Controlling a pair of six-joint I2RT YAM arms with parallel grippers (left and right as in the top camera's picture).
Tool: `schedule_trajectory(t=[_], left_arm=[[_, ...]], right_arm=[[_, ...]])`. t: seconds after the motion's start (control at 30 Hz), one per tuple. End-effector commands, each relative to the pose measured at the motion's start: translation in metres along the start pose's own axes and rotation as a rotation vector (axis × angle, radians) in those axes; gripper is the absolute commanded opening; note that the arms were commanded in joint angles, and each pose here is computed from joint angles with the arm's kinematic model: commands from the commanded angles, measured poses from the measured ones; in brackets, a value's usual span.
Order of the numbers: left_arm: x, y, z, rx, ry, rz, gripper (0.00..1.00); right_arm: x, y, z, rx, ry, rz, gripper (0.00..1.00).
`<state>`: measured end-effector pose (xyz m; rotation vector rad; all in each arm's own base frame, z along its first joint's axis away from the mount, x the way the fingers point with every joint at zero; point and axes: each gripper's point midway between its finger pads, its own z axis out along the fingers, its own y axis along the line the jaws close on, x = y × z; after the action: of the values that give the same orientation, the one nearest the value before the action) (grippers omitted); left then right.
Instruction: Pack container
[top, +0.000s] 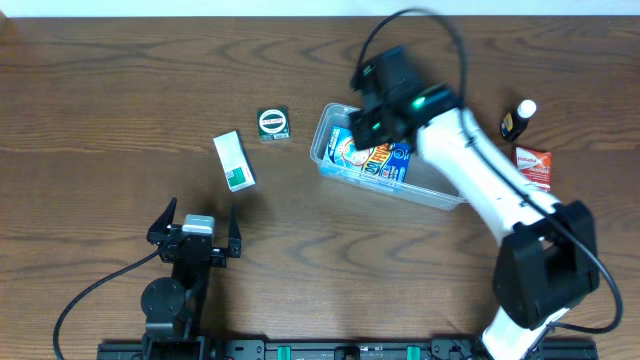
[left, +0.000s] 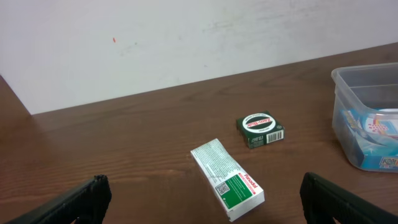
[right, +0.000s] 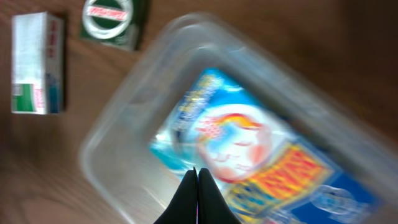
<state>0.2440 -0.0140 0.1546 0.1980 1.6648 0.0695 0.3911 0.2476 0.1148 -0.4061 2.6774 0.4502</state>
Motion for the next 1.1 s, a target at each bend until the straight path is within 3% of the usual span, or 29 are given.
schedule_trajectory(t=[0.0,0.27,0.47,0.63,1.07], left_arm=[[0.015,-0.003,0.001,0.011,0.038,0.003,0.98],[0.015,-0.003,0.001,0.011,0.038,0.003,0.98],[0.015,-0.003,0.001,0.011,0.038,0.003,0.98],[0.015,-0.003,0.001,0.011,0.038,0.003,0.98],[0.015,-0.003,0.001,0.011,0.038,0.003,0.98]], right_arm=[[0.013,0.023,0.01,-0.032,0.017,0.053,0.01],[0.04,0.05,0.015,-0.001,0.075,-0.027,0.01],[0.04,0.053,0.016,0.043,0.055,-0.055,0.02],[0.019,0.058,0.016,0.014,-0.028,-0.055,0.01],[0.006,0.026,0.015,0.092,-0.07,0.123,0.01]])
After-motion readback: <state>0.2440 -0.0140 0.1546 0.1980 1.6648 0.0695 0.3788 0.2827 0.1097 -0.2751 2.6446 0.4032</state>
